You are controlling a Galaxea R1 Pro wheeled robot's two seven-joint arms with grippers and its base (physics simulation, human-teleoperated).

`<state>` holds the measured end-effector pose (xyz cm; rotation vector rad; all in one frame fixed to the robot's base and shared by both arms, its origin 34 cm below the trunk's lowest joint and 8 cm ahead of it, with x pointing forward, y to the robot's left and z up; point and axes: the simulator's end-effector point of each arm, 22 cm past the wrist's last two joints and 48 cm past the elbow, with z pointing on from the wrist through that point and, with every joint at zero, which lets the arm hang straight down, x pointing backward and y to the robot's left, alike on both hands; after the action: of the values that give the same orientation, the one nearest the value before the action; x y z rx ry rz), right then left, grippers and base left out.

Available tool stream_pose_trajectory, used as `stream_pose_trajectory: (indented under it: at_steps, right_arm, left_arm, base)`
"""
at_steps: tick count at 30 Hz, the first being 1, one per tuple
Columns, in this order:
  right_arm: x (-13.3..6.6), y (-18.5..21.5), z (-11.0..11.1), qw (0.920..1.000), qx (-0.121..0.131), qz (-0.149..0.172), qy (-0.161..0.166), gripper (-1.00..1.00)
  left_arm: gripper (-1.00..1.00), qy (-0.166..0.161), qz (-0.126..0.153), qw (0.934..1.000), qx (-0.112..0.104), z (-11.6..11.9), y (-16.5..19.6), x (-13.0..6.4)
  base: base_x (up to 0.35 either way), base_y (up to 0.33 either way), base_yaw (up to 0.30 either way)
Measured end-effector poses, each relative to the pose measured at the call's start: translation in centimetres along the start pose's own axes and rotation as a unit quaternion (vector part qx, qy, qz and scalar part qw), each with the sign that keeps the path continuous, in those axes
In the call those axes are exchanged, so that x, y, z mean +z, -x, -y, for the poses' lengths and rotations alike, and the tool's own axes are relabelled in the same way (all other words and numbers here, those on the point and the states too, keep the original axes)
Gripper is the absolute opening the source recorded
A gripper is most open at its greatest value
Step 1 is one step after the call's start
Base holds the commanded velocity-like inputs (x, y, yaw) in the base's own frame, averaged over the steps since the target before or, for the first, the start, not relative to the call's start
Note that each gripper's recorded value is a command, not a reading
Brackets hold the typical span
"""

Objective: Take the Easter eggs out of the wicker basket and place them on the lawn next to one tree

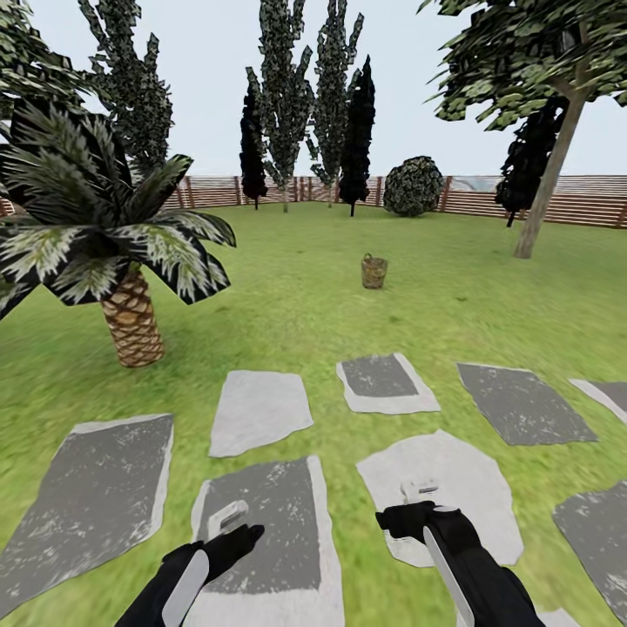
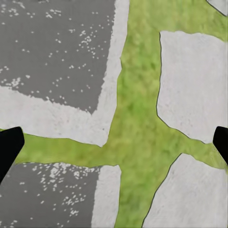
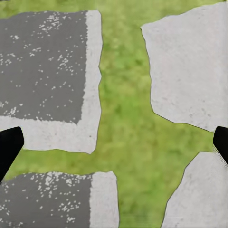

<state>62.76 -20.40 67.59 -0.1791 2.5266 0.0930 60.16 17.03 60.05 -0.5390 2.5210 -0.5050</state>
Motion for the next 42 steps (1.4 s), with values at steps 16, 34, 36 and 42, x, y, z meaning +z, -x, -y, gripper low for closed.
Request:
stream_pose_trajectory:
  at_steps: [16,34,36,42]
  right_arm:
    - [0.00,0.00,0.00,1.0000,0.000,0.000,0.000,1.00]
    - [0.00,0.00,-0.01,1.0000,0.000,0.000,0.000,1.00]
    - [0.00,0.00,0.00,1.0000,0.000,0.000,0.000,1.00]
    - [0.00,0.00,-0.01,1.0000,0.000,0.000,0.000,1.00]
  left_arm:
    - [1.00,0.000,0.000,1.0000,0.000,0.01,0.00,0.00]
    - [1.00,0.000,0.000,1.0000,0.000,0.02,0.00,0.00]
    - [1.00,0.000,0.000,1.0000,0.000,0.02,0.00,0.00]
    - [1.00,0.000,0.000,1.0000,0.000,0.02,0.00,0.00]
  base:
    - [0.334,0.000,0.000]
    - [0.334,0.000,0.000]
    - [0.334,0.000,0.000]
    - [0.334,0.000,0.000]
